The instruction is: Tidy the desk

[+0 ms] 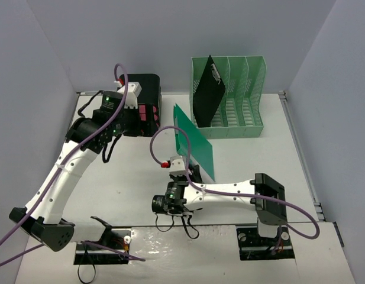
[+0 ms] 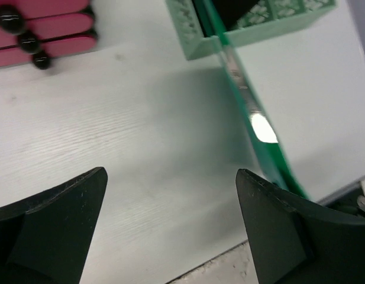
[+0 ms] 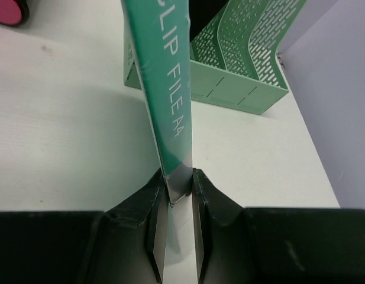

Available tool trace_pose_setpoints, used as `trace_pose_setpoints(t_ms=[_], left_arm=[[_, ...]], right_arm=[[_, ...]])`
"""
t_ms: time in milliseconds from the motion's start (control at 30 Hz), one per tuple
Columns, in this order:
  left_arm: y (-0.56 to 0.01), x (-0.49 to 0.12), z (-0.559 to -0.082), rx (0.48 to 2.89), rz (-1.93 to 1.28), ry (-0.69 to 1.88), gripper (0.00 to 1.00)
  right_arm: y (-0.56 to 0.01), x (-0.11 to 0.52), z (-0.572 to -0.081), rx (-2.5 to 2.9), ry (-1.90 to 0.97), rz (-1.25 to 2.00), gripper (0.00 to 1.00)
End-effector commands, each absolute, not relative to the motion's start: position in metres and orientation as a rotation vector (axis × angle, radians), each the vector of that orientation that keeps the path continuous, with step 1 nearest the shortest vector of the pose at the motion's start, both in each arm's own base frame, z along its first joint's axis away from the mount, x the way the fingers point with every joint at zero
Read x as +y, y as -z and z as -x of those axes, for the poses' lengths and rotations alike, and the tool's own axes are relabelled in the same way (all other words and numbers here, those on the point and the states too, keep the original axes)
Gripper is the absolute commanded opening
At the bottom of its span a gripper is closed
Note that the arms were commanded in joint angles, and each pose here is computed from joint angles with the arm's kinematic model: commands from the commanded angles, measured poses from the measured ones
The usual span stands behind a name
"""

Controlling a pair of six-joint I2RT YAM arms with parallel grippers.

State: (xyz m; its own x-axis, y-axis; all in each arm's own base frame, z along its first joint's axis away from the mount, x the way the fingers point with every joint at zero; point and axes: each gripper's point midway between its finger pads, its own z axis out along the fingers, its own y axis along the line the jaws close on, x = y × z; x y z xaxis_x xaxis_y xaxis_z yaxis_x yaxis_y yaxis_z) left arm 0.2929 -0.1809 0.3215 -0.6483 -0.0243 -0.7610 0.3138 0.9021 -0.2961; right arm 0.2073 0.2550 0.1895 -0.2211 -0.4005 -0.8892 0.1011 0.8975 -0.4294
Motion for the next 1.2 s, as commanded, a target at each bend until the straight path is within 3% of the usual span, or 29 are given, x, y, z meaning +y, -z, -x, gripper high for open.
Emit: trace_pose_setpoints(t_ms=[0, 333, 600, 1167], left_arm=[[-0.337, -0.129, -0.312, 2.146, -0.031, 0.257, 0.9], [-0.303, -0.122, -0.321, 2.195, 0.029, 0.237, 0.9], [-0.291, -0.124, -0.324, 2.223, 0.03, 0.251, 0.9], [-0.286, -0.129, -0.329, 2.245, 0.017, 0.279, 0.9]], right_arm=[[-0.264, 0.26, -0.2, 1.667, 0.264, 0.111, 0.0], [-0.371, 0.241, -0.185, 1.576, -0.042, -0.098, 0.0], [-0.425, 0.209, -0.19, 1.448, -0.077, -0.228, 0.0], [-0.464, 0.153, -0.225, 1.475, 0.017, -0.443, 0.0]])
